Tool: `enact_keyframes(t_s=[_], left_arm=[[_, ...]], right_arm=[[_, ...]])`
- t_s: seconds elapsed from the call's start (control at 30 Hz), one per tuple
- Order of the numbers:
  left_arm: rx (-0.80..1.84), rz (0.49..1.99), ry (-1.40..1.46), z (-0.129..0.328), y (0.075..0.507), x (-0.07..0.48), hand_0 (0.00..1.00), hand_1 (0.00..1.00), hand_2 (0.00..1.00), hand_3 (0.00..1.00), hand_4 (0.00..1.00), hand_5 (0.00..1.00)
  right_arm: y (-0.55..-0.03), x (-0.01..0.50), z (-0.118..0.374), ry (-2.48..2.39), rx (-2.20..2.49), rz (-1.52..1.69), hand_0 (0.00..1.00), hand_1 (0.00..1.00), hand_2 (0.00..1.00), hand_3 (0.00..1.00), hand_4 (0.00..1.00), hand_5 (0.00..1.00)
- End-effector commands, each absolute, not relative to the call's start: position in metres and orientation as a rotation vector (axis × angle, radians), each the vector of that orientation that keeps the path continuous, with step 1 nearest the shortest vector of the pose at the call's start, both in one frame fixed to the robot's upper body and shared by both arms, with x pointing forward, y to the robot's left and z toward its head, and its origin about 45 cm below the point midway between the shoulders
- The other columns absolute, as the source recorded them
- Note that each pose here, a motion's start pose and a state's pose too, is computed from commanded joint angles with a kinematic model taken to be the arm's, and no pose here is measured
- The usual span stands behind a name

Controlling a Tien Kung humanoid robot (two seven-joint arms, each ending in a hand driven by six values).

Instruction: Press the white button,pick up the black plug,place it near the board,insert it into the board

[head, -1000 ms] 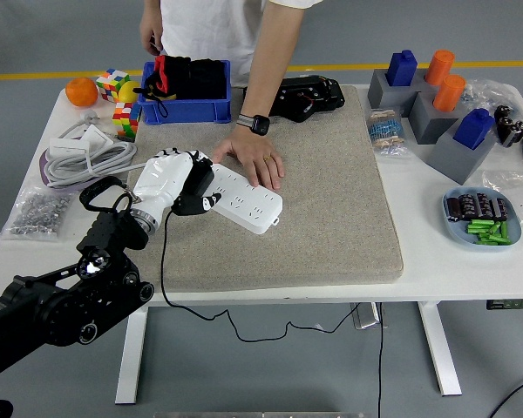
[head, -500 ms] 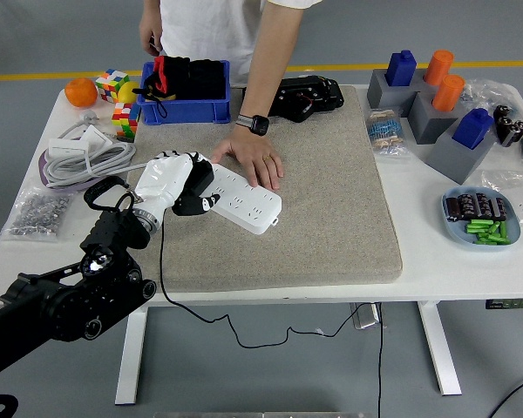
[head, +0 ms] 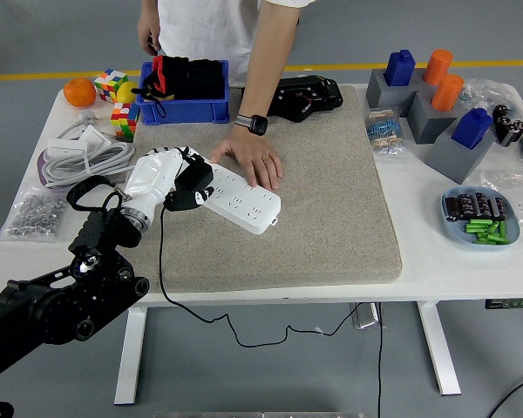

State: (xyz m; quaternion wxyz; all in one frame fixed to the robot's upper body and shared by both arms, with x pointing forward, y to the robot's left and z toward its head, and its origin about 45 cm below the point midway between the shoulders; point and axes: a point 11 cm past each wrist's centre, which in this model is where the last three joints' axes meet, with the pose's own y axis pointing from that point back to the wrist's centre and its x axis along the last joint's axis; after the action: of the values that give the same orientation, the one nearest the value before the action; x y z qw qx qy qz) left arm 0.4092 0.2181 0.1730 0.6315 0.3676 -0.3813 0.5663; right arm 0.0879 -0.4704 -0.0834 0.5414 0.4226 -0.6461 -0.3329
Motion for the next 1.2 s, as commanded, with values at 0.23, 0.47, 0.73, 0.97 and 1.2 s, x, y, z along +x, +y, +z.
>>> enact_keyframes(t_s=[0.23,0.47,0.73,0.97,1.2], left_arm=[[0.724,1.439,-0.880,0.204,0.241,0.405,0.867,0.799,0.707,0.706,0.813,0.294],[0.650,1.610,-0.826,0.220,0.290,0.396,0.882,0.817,0.744,0.733,0.807,0.283],[0.675,1.763,-0.743,0.212,0.343,0.377,0.886,0.827,0.757,0.741,0.803,0.279],[0.680,1.874,-0.669,0.203,0.373,0.360,0.890,0.828,0.759,0.743,0.804,0.280],[0.674,1.910,-0.627,0.200,0.382,0.355,0.891,0.829,0.759,0.743,0.805,0.281]], right_arm=[[-0.471,0.088,-0.083,-1.533,1.005,-0.790,0.823,0.652,0.654,0.624,0.757,0.494],[-0.473,0.087,-0.082,-1.538,0.999,-0.792,0.823,0.652,0.654,0.624,0.757,0.494],[-0.475,0.085,-0.082,-1.545,0.992,-0.796,0.823,0.652,0.654,0.626,0.757,0.496],[-0.477,0.085,-0.081,-1.550,0.988,-0.797,0.823,0.653,0.655,0.629,0.757,0.496],[-0.477,0.085,-0.081,-1.555,0.986,-0.800,0.823,0.653,0.654,0.630,0.758,0.496]])
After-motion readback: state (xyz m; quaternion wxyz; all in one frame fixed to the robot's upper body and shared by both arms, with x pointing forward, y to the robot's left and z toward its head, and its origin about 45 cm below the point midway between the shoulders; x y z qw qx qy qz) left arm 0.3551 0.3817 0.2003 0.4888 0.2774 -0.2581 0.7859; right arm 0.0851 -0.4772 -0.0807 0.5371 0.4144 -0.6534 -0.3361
